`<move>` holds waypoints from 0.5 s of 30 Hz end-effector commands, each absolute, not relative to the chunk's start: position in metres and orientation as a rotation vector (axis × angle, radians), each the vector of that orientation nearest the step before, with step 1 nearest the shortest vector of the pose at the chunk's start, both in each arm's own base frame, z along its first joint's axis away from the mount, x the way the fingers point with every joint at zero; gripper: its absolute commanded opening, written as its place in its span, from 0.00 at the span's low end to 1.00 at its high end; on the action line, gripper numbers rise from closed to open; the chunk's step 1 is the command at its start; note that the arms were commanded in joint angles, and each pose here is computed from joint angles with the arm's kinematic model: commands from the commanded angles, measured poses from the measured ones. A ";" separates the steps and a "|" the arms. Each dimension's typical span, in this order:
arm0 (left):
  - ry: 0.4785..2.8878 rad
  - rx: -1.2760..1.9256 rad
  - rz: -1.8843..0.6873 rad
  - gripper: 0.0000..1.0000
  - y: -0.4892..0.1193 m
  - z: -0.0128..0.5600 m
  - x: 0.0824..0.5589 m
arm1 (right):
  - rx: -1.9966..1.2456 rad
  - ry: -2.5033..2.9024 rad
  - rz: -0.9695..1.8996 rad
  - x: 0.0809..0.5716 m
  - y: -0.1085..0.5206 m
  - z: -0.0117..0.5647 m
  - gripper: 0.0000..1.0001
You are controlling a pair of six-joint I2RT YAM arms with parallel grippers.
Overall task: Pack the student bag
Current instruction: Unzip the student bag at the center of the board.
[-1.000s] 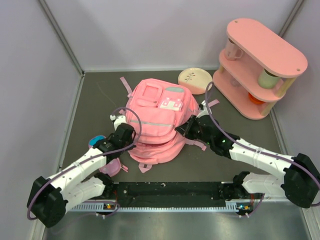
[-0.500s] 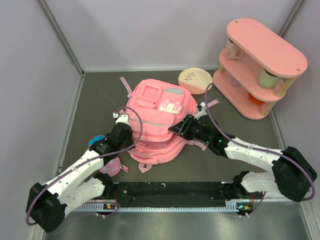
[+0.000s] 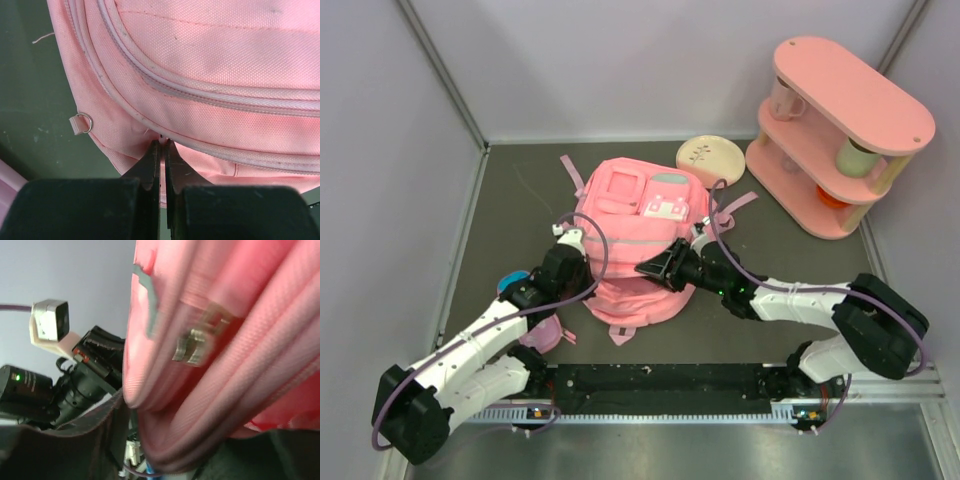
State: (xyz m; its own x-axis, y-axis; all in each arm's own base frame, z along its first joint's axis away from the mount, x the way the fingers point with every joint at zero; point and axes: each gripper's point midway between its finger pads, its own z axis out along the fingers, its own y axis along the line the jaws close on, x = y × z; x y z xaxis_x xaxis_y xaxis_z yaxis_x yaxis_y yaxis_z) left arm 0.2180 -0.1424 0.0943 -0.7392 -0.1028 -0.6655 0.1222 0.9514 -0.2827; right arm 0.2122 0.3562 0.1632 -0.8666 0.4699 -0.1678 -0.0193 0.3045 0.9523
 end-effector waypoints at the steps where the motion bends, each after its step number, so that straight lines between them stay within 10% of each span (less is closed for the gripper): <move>1: 2.204 0.070 -0.564 0.00 -0.172 0.138 0.238 | 0.418 2.022 1.711 0.221 0.370 0.198 0.29; 2: 2.202 0.072 -0.555 0.00 -0.171 0.139 0.239 | 0.425 2.024 1.695 0.223 0.369 0.198 0.09; 4: 2.197 0.075 -0.500 0.00 -0.164 0.143 0.242 | 0.421 2.067 1.584 0.227 0.359 0.190 0.00; 15: 2.179 0.167 -0.313 0.00 -0.139 0.162 0.257 | 0.423 2.086 1.305 0.242 0.288 0.178 0.00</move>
